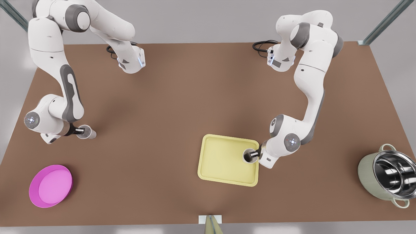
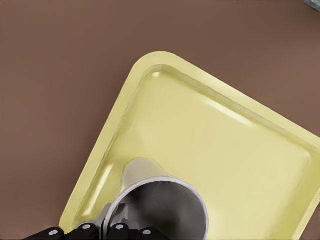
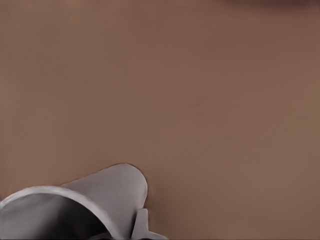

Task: Use both arms to respectively pick up the white IKEA cups from the middle-left and middle-right positions, then place the white IKEA cups onto the middle-middle tray, ensuring that the cups remain upright and do not tip over

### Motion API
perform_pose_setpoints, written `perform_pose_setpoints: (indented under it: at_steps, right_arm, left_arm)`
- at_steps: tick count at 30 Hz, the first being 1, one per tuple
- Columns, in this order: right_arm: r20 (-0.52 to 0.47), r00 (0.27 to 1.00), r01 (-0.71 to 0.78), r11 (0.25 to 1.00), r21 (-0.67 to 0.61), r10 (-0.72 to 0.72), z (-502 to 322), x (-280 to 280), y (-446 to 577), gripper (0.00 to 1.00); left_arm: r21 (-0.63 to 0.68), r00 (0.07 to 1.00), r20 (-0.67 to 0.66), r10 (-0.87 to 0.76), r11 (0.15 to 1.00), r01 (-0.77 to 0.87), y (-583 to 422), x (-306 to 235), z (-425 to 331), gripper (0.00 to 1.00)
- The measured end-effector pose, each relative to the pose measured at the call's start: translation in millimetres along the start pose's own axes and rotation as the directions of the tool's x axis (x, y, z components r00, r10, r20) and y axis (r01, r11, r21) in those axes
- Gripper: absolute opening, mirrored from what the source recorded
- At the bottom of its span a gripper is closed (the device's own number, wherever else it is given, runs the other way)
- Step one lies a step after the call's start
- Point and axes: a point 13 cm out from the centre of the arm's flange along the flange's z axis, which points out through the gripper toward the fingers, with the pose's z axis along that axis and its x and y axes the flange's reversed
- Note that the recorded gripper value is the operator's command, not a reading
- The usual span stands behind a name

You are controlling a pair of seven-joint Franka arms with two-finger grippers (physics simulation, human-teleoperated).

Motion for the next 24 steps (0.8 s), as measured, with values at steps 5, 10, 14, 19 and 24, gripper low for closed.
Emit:
perform_pose_setpoints:
  at_steps: [5,10,14,19,24]
  right_arm:
    - [0.162,0.949,0.279,0.959,-0.046,-0.269,-62,-93,185,0.21]
    - [0.24,0.865,0.481,0.866,-0.139,-0.441,-51,-138,398,0.21]
    - [0.285,0.808,0.575,0.797,-0.186,-0.516,-47,-128,539,0.21]
    - [0.34,0.752,0.645,0.736,-0.204,-0.564,-47,-112,654,0.21]
    - [0.366,0.765,0.625,0.749,-0.219,-0.53,-23,-128,694,0.21]
  left_arm:
    - [0.009,0.996,0.007,-0.089,0.996,0.089,-3,-1,0,0.38]
    - [0.02,0.988,0.008,-0.156,0.988,0.156,-5,-2,-1,0.86]
    - [0.028,0.981,0.014,-0.191,0.981,0.191,-6,-4,-11,1.0]
    - [0.038,0.966,0.112,-0.231,0.973,0.228,15,-44,-195,1.0]
    - [-0.231,0.962,0.196,-0.193,0.944,0.236,152,8,-359,1.0]
